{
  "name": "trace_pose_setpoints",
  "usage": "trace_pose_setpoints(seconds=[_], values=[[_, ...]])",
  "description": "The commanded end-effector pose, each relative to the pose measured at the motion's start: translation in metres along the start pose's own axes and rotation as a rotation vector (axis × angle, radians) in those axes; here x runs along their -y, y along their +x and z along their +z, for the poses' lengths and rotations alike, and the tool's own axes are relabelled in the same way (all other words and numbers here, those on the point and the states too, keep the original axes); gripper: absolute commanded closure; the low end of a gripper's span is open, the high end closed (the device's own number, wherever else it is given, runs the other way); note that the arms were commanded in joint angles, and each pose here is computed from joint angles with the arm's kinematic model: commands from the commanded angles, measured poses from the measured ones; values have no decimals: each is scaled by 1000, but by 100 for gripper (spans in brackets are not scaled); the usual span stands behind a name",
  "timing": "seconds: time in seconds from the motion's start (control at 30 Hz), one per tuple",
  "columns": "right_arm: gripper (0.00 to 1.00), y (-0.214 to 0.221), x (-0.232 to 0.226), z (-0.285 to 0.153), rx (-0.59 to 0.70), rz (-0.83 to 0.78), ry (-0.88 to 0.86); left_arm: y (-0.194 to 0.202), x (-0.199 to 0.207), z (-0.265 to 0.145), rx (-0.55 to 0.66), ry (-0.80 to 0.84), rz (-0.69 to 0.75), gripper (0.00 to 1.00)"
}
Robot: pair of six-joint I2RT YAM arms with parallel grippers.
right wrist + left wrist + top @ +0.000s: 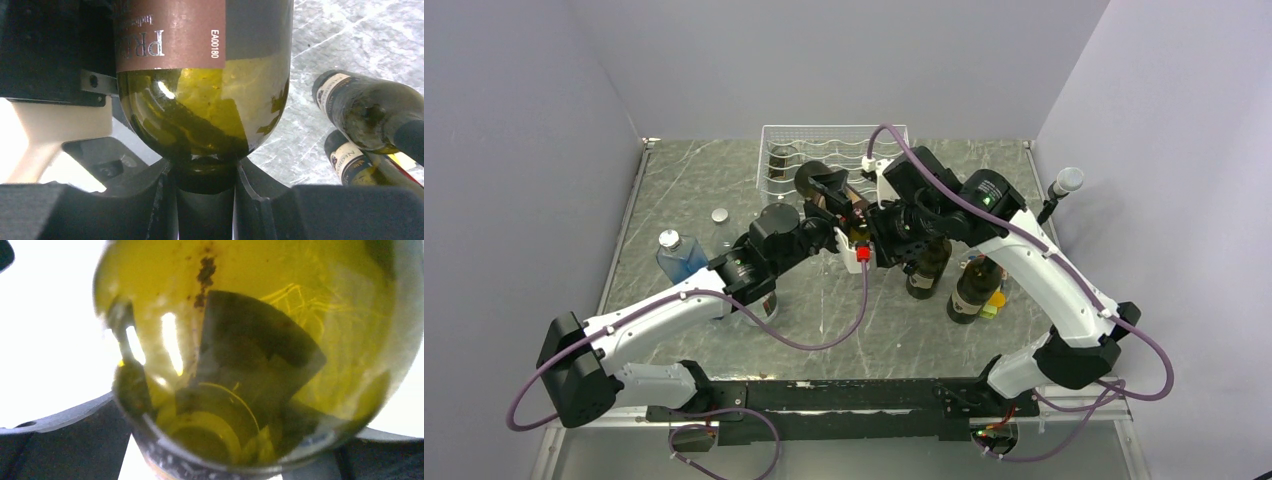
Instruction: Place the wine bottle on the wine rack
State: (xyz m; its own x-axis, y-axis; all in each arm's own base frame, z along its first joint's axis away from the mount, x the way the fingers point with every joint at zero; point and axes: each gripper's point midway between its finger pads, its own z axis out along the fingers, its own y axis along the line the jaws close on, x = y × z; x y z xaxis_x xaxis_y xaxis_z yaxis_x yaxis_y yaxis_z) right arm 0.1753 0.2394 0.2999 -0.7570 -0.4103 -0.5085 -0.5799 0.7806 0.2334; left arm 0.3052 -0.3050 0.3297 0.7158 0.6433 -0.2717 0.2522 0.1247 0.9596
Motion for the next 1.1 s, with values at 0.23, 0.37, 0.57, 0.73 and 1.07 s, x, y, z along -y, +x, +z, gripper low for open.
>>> trace_pose_setpoints(seconds=[0.23,0.37,0.57,0.73,1.07], values=[[100,-66,28,-51,388,147,187,0,-44,-19,-9,-179,-125,1],[100,-71,31,-52,412,159,199,3,-42,-27,-26,-186,-149,1],[100,-68,24,-21,376,169,154,-3,-69,-49,6,-278,-305,1],[100,-56,14,23,320,172,91,-13,-114,-85,68,-420,-490,1],[100,-16,2,110,114,77,101,-29,-163,-142,164,-506,-865,1]])
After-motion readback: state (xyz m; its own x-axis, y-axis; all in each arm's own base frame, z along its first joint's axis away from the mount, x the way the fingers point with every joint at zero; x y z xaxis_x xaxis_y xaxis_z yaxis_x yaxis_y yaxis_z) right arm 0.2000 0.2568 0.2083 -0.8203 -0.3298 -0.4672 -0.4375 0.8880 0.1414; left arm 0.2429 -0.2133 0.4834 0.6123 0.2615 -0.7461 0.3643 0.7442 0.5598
